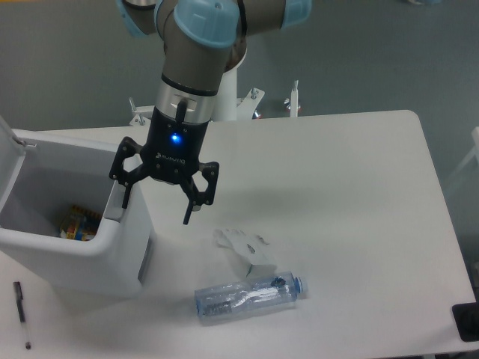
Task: Open the trash can
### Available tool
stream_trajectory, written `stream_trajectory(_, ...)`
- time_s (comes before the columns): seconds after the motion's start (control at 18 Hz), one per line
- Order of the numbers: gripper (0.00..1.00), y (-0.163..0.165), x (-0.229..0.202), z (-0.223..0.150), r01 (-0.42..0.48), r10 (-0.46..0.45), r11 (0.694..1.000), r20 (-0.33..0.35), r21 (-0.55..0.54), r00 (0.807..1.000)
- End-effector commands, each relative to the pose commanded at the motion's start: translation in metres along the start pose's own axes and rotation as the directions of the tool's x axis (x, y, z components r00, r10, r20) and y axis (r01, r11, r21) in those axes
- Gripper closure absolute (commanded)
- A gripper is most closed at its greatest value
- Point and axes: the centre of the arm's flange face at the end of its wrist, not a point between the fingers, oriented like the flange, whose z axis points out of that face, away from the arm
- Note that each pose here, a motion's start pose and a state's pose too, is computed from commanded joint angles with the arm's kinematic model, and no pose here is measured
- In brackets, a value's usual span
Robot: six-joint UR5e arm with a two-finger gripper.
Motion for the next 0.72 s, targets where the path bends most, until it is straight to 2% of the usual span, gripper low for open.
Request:
stream_trajectory(0.11, 0.00, 0.005, -0.033, -0.005, 0.021, -0.020, 1.000, 0.067, -0.011, 0.998)
stream_trajectory(0.22, 0.00, 0.014, -0.065, 0.001, 0.000, 0.003, 0.999, 0.099, -0.038, 0.995)
stream_trajectory(0.56, 0.00, 0.040, -0.160, 0.007, -0.110, 0.121, 0.990, 0.133, -0.092, 0.984)
stream_trajectory(0.72, 0.00, 0.061, -0.192, 0.028, -0.152, 0.171, 0.976, 0.118, -0.155, 0.978)
